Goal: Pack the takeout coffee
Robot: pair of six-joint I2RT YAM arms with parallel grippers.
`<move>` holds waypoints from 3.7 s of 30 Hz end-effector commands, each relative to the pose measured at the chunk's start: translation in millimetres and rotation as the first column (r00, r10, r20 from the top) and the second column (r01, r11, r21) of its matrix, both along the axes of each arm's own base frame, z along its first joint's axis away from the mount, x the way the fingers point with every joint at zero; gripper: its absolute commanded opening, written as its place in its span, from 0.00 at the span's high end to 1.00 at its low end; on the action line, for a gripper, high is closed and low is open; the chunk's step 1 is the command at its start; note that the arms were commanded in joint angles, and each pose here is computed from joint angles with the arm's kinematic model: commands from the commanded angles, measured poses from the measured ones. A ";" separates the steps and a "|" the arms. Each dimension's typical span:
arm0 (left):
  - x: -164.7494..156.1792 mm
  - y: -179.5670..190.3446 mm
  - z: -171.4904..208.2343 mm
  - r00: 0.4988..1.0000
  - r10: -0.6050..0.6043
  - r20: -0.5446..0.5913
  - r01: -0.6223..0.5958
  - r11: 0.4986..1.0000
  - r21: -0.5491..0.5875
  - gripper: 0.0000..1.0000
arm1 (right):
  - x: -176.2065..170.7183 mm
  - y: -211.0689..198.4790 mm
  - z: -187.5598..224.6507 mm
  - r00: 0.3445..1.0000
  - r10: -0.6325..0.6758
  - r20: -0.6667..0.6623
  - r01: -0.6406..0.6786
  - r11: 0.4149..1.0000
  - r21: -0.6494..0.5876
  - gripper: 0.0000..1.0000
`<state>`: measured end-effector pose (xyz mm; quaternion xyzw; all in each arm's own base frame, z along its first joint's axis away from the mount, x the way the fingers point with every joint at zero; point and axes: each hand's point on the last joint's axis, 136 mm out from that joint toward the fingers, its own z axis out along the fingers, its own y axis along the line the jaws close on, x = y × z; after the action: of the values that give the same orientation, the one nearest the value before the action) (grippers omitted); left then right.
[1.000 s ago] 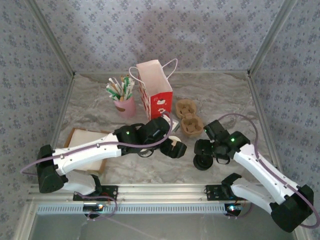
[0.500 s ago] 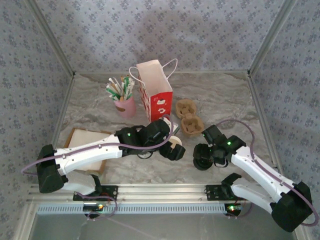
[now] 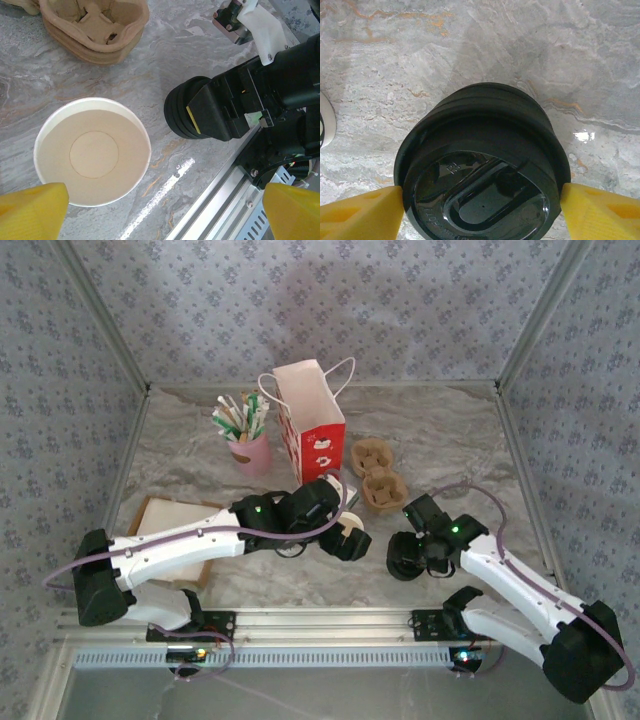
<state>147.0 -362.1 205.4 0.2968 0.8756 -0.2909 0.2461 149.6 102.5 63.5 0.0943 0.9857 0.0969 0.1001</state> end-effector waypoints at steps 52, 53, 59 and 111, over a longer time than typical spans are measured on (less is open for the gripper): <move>-5.1 -2.4 9.3 0.999 -0.028 0.016 0.028 0.999 -0.046 0.01 | -3.9 -3.0 14.0 1.000 -0.017 -0.011 0.017 1.000 -0.005 0.25; -4.6 -2.5 9.7 1.000 -0.027 0.017 0.027 0.999 -0.047 0.01 | -5.9 -2.8 12.0 1.000 -0.014 -0.021 0.014 1.000 -0.005 0.24; -5.2 -2.9 10.5 0.999 -0.028 0.016 0.028 0.998 -0.050 0.01 | -6.1 -1.9 10.0 1.000 -0.013 -0.024 0.013 1.000 -0.001 0.27; 5.3 114.6 49.8 0.972 0.186 0.147 -0.164 0.975 -0.150 0.01 | 29.2 72.4 127.0 0.955 0.265 0.130 -0.269 0.963 0.018 0.30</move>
<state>155.4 -266.0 255.5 0.2234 0.8518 -0.3125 0.3563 176.2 168.5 185.2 -0.0175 0.9775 0.1522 0.1450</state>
